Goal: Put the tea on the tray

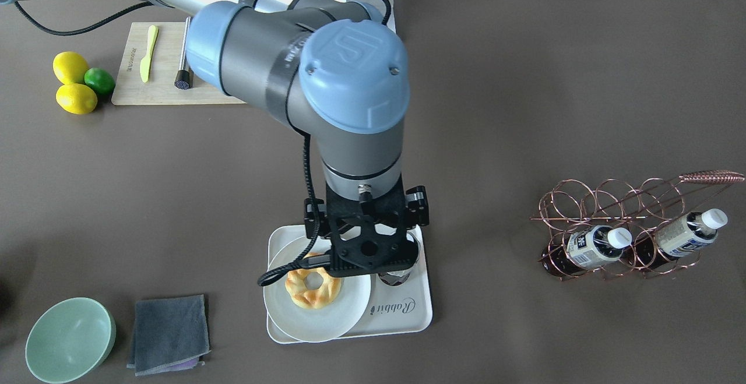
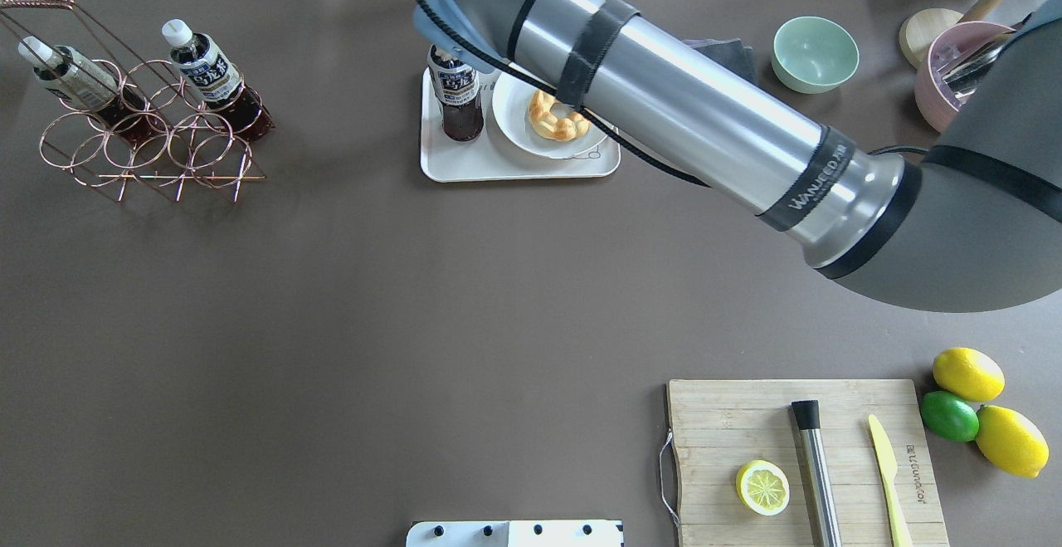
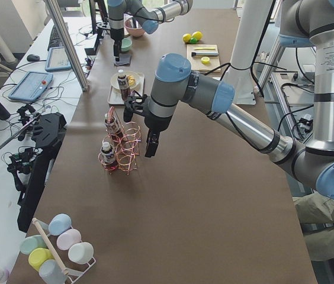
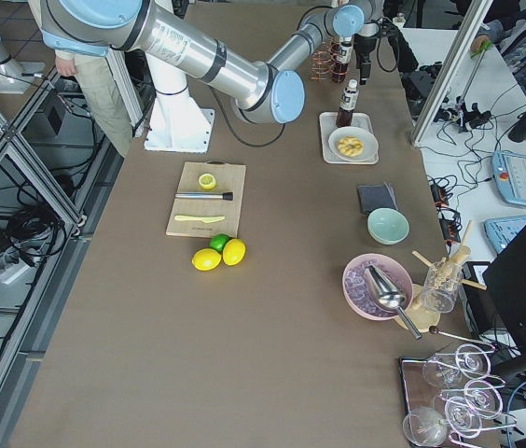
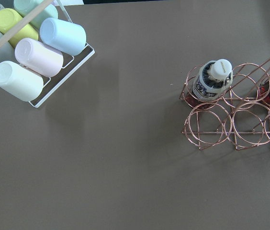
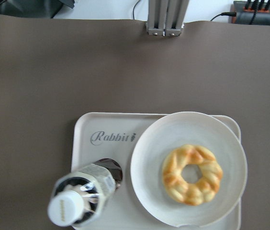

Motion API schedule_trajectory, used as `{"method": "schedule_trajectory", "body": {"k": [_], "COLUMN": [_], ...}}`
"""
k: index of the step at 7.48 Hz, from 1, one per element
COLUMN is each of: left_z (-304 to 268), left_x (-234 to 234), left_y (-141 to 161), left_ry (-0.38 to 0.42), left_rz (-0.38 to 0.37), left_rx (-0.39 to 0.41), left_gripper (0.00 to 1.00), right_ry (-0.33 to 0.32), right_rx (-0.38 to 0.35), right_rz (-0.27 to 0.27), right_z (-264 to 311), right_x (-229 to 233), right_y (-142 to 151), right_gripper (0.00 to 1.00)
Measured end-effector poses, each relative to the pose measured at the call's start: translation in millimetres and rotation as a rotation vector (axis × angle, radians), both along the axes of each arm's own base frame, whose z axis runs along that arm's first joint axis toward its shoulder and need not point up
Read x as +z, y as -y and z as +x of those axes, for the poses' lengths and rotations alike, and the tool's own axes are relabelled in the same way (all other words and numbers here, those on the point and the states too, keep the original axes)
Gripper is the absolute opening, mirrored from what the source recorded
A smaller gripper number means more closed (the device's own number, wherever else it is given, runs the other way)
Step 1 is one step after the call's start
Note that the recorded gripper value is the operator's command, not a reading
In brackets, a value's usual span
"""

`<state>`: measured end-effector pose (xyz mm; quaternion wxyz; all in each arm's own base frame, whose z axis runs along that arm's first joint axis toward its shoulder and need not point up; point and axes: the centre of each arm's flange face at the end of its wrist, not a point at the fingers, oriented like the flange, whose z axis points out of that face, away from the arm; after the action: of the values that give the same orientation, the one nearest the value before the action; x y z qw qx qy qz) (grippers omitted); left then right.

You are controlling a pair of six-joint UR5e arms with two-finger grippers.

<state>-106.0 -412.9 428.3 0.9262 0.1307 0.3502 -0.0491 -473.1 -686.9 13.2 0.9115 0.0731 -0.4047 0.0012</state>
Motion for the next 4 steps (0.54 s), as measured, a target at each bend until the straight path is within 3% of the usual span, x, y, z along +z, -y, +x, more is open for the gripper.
{"method": "schedule_trajectory", "body": {"k": [2,4], "left_z": [1,1], "left_x": [13,19], "left_y": [8,17], "left_ry": [0.005,0.004], "left_rz": [-0.010,-0.017], "left_rx": [0.021,0.027], "left_gripper": [0.96,0.96], "right_ry": [-0.042,-0.087], "right_rx": [-0.052,-0.132], "right_rz": [0.008,0.063], "right_z": [112,220], "right_x": [86,209], "right_y": [-22,-47], "right_gripper": [1.00,1.00]}}
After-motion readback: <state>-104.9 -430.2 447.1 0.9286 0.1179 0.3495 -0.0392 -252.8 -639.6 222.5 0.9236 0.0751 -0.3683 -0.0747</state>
